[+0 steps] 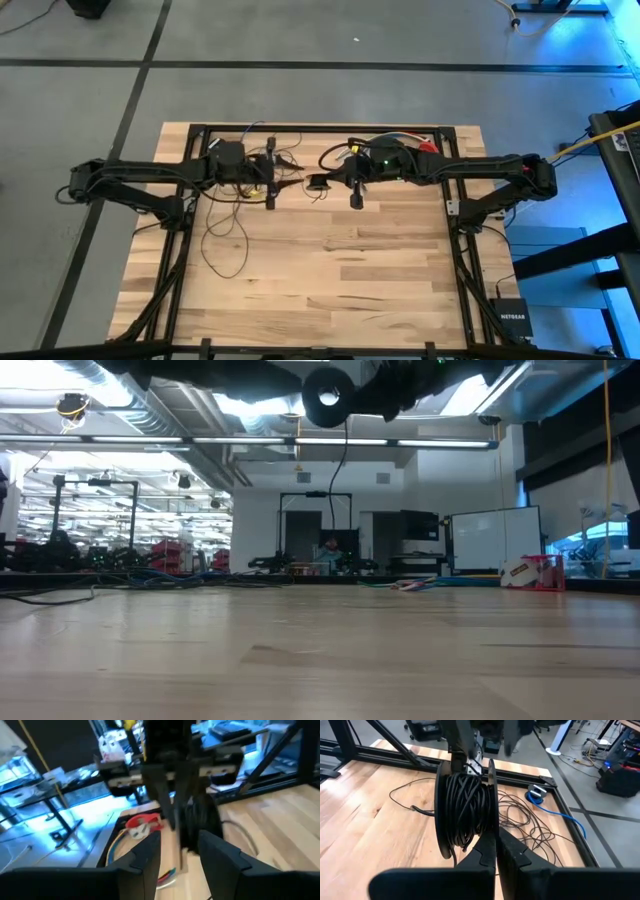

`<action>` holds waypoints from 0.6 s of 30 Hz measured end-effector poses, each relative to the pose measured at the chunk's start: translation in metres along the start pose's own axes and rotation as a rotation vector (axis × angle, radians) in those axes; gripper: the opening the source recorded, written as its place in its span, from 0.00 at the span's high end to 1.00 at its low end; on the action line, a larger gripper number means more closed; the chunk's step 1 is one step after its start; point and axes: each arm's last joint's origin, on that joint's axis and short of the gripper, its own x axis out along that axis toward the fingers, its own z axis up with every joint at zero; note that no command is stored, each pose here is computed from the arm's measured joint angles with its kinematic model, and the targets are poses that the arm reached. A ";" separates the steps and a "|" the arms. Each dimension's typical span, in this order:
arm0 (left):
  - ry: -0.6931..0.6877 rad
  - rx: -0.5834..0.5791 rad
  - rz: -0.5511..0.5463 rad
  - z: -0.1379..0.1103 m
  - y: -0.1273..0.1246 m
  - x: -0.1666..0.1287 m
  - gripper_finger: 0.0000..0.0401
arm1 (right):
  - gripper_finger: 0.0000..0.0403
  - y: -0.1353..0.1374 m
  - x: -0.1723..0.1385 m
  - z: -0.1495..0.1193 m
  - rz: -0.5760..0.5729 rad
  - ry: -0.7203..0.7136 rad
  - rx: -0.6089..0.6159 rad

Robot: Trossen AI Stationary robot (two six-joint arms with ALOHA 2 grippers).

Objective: Coiling cords

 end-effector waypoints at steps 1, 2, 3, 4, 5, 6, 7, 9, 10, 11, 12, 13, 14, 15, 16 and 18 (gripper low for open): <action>-0.005 -0.006 0.005 0.000 0.002 0.000 0.69 | 1.00 0.000 0.000 0.000 0.000 0.001 0.000; -0.012 -0.018 0.011 0.000 0.004 0.000 0.69 | 1.00 0.000 0.000 0.000 0.000 0.001 0.000; -0.017 -0.025 0.007 -0.001 0.007 0.000 0.69 | 1.00 0.000 0.000 0.000 0.000 0.001 0.000; -0.020 -0.030 -0.017 -0.002 0.007 0.000 0.69 | 1.00 0.000 0.000 0.000 0.000 0.001 0.000; -0.023 -0.037 -0.045 -0.003 0.008 0.001 0.69 | 1.00 0.000 0.000 0.000 0.000 0.001 0.000; -0.028 -0.044 -0.067 -0.004 0.008 0.002 0.69 | 1.00 0.000 0.000 0.000 0.000 0.001 -0.001; -0.030 -0.049 -0.075 -0.004 0.008 0.001 0.69 | 1.00 0.000 0.000 0.000 0.000 0.001 -0.001; -0.033 -0.053 -0.078 -0.004 0.009 0.001 0.69 | 1.00 0.000 0.000 0.000 0.004 -0.002 -0.004; -0.029 -0.054 -0.076 -0.005 0.009 0.002 0.69 | 1.00 0.000 0.000 0.000 0.013 -0.006 -0.012; -0.027 -0.053 -0.074 -0.006 0.010 0.003 0.69 | 1.00 0.001 0.000 0.000 0.027 -0.010 -0.020; -0.018 -0.050 -0.073 -0.008 0.010 0.004 0.69 | 1.00 0.001 0.000 0.001 0.034 -0.013 -0.023; -0.010 -0.036 -0.073 -0.010 0.009 0.007 0.69 | 1.00 0.001 0.000 0.001 0.037 -0.018 -0.024; -0.008 -0.019 -0.075 -0.011 0.008 0.008 0.69 | 1.00 0.001 0.000 0.002 0.037 -0.024 -0.024; -0.009 0.002 -0.075 -0.012 0.008 0.010 0.69 | 1.00 0.001 0.000 0.002 0.039 -0.025 -0.022; -0.014 0.018 -0.074 -0.012 0.008 0.012 0.69 | 1.00 0.001 0.000 0.002 0.044 -0.029 -0.023; -0.027 0.039 -0.065 -0.012 0.008 0.014 0.69 | 1.00 0.001 0.000 0.003 0.047 -0.041 -0.025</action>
